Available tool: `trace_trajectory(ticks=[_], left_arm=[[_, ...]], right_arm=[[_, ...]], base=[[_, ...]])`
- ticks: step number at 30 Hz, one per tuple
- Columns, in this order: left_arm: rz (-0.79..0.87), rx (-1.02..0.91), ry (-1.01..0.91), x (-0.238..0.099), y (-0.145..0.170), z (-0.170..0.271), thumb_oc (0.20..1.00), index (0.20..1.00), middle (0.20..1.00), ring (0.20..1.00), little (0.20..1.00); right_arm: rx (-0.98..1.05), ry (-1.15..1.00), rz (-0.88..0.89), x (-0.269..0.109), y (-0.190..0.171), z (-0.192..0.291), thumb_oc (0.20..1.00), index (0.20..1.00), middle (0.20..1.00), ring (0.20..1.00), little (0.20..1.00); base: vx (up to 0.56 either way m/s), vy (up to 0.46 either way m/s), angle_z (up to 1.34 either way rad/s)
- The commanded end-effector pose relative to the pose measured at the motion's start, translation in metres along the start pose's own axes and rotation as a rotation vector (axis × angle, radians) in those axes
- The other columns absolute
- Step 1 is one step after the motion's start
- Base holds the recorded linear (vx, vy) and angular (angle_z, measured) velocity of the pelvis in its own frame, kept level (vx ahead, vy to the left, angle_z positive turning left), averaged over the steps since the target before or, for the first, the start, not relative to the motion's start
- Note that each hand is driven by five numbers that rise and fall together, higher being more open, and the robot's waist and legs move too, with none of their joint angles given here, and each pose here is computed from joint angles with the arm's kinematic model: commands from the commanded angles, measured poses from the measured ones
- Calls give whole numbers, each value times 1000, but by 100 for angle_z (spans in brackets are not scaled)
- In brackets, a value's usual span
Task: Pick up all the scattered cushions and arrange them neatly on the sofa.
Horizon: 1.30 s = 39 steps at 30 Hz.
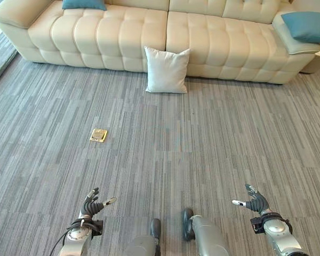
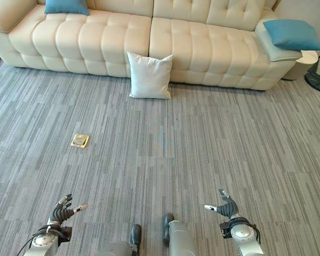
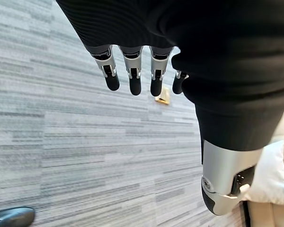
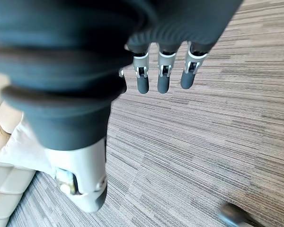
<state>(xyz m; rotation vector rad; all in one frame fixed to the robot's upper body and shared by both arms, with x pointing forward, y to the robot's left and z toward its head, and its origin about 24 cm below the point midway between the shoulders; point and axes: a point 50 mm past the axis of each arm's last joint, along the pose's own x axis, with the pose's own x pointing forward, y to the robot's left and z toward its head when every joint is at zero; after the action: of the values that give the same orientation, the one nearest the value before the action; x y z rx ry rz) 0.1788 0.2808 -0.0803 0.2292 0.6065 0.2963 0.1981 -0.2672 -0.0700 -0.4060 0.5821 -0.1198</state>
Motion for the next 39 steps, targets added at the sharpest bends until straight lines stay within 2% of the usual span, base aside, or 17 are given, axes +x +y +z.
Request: trace_trajectory(ticks=[1,7,15,25,30,39], left_arm=[[18,-4,-62,-4,5,7,1000,1000,1000,1000,1000],[-45,-10,-63,-6,-12,6,1000,1000,1000,1000,1000],[-98,-3,-75,-2,-21,13,1000,1000,1000,1000,1000],[-78,36,-51,-5,-11,6,1000,1000,1000,1000,1000],[-76,57,-30,-7,-5,1,1000,1000,1000,1000,1000],[-16,92,-40,-4,14,7,1000,1000,1000,1000,1000]], right_arm=[[15,-41,-41,5,-9,11,1000,1000,1000,1000,1000],[15,-12,-42,-5,-14,-2,1000,1000,1000,1000,1000],[36,-51,-72,0,-21,9,1000,1000,1000,1000,1000],[48,26,-106,-4,-22,-9,1000,1000,1000,1000,1000],[53,51,-62,-7,-10,-16,1000,1000,1000,1000,1000],[68,-28,34,3,17,9,1000,1000,1000,1000,1000]], base=[[436,-58,57],[385,-119,47],[372,-197,31],[461,48,-17],[557,223,-41],[395,251,-48]])
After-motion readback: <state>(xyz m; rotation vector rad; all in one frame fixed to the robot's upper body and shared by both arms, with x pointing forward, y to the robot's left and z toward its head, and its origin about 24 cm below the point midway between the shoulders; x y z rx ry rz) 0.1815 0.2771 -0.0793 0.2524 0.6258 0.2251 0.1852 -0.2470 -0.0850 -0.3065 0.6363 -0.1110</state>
